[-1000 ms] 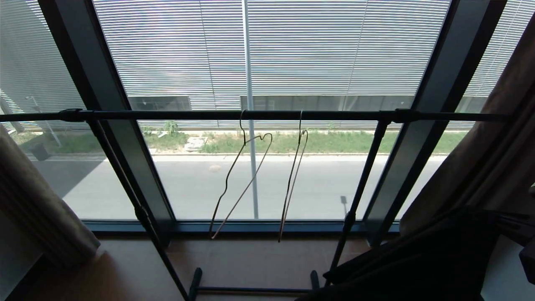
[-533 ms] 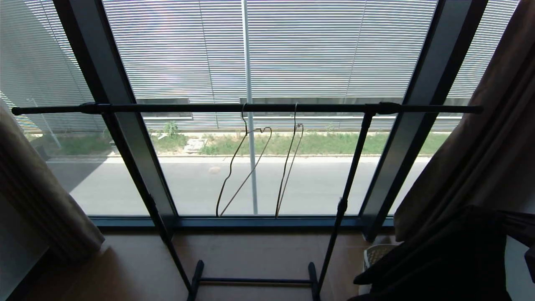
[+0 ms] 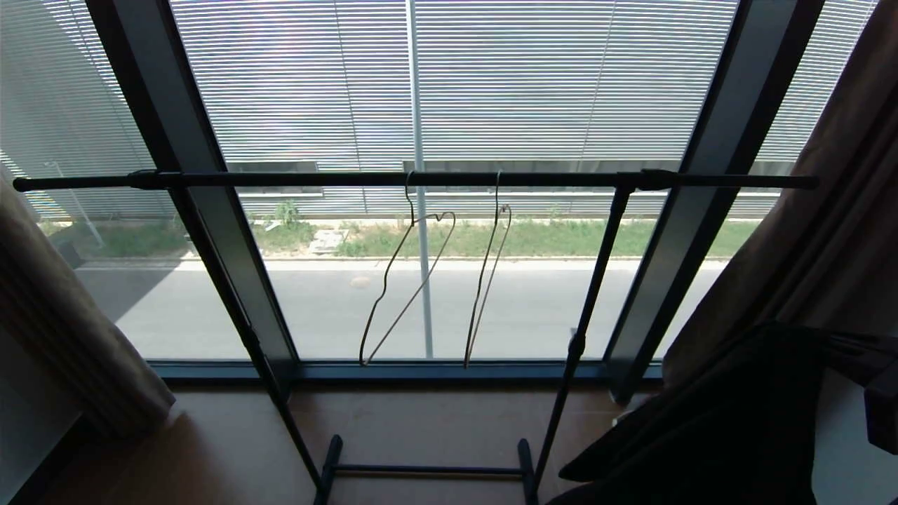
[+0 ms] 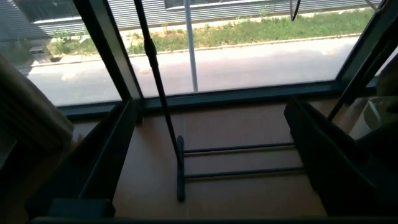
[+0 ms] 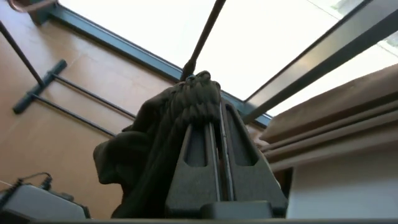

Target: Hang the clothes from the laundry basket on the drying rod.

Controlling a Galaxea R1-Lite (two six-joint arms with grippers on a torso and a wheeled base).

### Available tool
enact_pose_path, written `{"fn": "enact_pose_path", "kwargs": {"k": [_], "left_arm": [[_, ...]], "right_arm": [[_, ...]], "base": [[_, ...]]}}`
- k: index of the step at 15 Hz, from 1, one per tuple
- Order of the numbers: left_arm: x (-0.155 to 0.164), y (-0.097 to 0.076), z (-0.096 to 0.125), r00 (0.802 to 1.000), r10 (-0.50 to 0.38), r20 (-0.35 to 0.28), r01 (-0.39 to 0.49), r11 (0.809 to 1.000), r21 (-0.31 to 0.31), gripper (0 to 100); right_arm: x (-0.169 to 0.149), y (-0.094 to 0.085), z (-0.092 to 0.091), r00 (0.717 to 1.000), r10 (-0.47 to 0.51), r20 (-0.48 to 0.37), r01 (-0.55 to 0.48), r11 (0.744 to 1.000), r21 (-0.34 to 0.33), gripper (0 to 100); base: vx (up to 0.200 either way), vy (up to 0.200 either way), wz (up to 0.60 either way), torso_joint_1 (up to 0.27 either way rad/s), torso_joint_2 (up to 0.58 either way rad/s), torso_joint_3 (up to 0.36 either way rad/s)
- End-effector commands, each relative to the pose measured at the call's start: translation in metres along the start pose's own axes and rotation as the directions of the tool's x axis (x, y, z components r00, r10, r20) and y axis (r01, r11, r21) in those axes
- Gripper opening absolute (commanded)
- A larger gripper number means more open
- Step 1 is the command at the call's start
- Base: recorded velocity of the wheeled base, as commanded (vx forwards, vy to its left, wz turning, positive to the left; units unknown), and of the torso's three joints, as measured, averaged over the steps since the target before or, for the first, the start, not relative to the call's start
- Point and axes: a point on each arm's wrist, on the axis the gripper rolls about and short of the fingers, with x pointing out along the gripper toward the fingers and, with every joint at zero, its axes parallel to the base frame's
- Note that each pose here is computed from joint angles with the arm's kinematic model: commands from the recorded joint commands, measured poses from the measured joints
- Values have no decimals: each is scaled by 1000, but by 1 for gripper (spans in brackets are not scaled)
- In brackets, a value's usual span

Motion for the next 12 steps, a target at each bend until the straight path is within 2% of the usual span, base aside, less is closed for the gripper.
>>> {"fn": "enact_pose_path", "kwargs": {"k": [1, 2, 3, 4, 5, 6, 7, 9, 11, 12], "left_arm": [[21, 2, 34, 981, -132, -140, 134, 991, 11, 100], [27, 3, 45, 977, -147, -154, 147, 989, -9, 100], [50, 5, 72, 966, -169, -198, 162, 985, -50, 100], [68, 4, 85, 957, -192, -218, 183, 981, -60, 100], [88, -1, 97, 940, -252, -231, 244, 968, -64, 100], [105, -9, 106, 920, -312, -238, 303, 950, -73, 100], [121, -21, 113, 898, -363, -249, 355, 932, -79, 100], [153, -51, 123, 854, -426, -299, 410, 905, -118, 100], [171, -75, 128, 823, -479, -306, 457, 878, -144, 100], [184, -95, 131, 800, -518, -302, 500, 854, -142, 100]], "right_arm": [[-1, 17, 19, 987, 111, 113, -125, 985, 121, 0], [0, 19, 22, 984, 130, 118, -145, 982, 123, 0], [14, 25, 31, 986, 139, 93, -150, 982, 119, 0], [27, 28, 41, 990, 119, 74, -129, 981, 145, 0], [40, 30, 57, 996, 67, 63, -79, 975, 206, 0], [52, 36, 70, 999, 10, 52, -22, 972, 232, 0], [64, 41, 80, 998, -53, 29, 45, 971, 233, 0], [77, 54, 93, 998, -64, -3, 63, 974, 217, 0], [84, 61, 103, 997, -79, -7, 79, 968, 237, 0], [94, 66, 112, 993, -119, -5, 116, 955, 273, 0]], "base": [[0, 0, 0, 0, 0, 0], [0, 0, 0, 0, 0, 0], [0, 0, 0, 0, 0, 0], [0, 0, 0, 0, 0, 0], [0, 0, 0, 0, 0, 0], [0, 0, 0, 0, 0, 0], [0, 0, 0, 0, 0, 0], [0, 0, 0, 0, 0, 0], [0, 0, 0, 0, 0, 0], [0, 0, 0, 0, 0, 0]]}}
